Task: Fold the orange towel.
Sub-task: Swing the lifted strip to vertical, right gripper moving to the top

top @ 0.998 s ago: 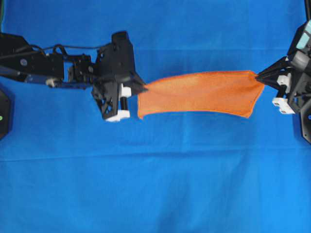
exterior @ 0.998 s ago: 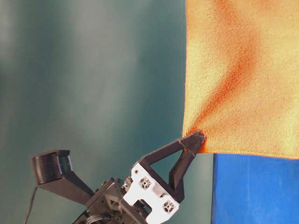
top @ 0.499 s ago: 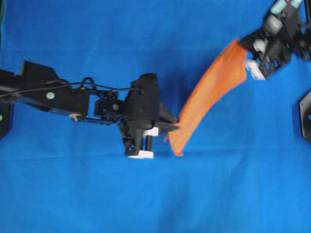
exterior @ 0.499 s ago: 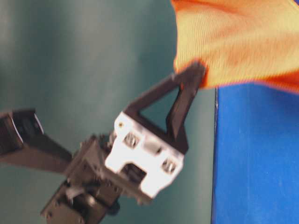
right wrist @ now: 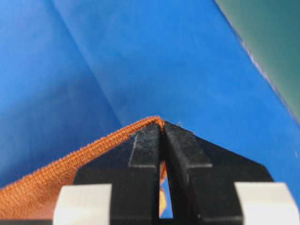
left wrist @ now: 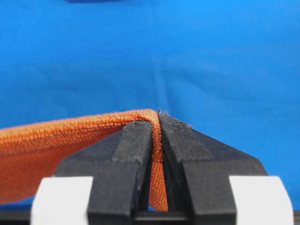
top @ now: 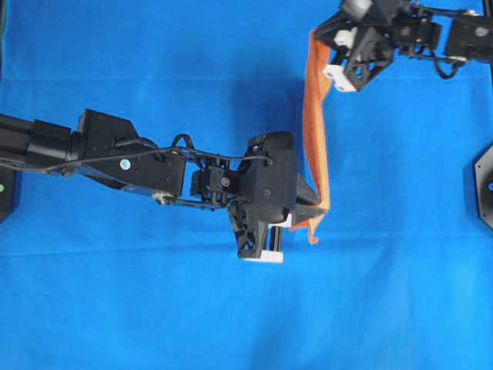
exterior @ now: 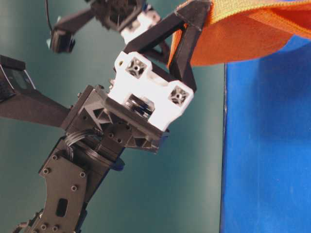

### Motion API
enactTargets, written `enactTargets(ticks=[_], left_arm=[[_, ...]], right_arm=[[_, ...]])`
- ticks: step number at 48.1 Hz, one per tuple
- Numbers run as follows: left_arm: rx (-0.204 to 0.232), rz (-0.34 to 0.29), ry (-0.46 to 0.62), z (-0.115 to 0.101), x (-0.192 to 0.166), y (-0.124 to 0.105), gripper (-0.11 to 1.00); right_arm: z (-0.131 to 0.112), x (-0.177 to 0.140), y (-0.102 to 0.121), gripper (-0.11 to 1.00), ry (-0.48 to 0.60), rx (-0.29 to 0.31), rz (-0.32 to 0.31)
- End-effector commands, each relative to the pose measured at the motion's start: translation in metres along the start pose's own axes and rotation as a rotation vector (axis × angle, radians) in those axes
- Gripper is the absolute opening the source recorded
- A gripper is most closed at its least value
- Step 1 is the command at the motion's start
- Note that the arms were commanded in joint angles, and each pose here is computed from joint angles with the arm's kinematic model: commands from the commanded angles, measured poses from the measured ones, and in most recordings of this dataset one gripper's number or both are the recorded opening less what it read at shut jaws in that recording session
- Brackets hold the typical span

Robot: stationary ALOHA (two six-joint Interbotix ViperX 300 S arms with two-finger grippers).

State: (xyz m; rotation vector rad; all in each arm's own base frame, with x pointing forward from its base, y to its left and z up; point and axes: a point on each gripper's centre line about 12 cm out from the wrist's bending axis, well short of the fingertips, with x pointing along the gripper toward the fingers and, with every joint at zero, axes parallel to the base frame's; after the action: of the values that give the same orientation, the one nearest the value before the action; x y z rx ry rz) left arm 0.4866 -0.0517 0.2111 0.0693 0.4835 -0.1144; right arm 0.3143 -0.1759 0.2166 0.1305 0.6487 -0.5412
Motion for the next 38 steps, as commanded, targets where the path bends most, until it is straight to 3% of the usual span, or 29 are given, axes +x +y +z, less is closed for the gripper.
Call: enactTargets(ticks=[1, 14, 28, 38], left_arm=[[0.032, -0.034, -0.048, 0.017, -0.005, -0.02, 0.02], [0.042, -0.026, -0.117, 0.023, 0.008, -0.018, 0.02], [0.087, -0.015, -0.215, 0.047, 0.051, -0.019, 0.02], [0.088, -0.017, -0.211, 0.044, 0.074, -0.021, 0.02]], right_arm=[[0.019, -0.002, -0.008, 0.02, -0.05, 0.003, -0.016], [0.008, -0.014, -0.02, 0.02, -0.038, 0.025, -0.046], [-0.016, -0.05, -0.029, 0.02, -0.035, 0.054, -0.079], [-0.032, -0.064, -0.032, 0.02, 0.009, 0.069, -0.108]])
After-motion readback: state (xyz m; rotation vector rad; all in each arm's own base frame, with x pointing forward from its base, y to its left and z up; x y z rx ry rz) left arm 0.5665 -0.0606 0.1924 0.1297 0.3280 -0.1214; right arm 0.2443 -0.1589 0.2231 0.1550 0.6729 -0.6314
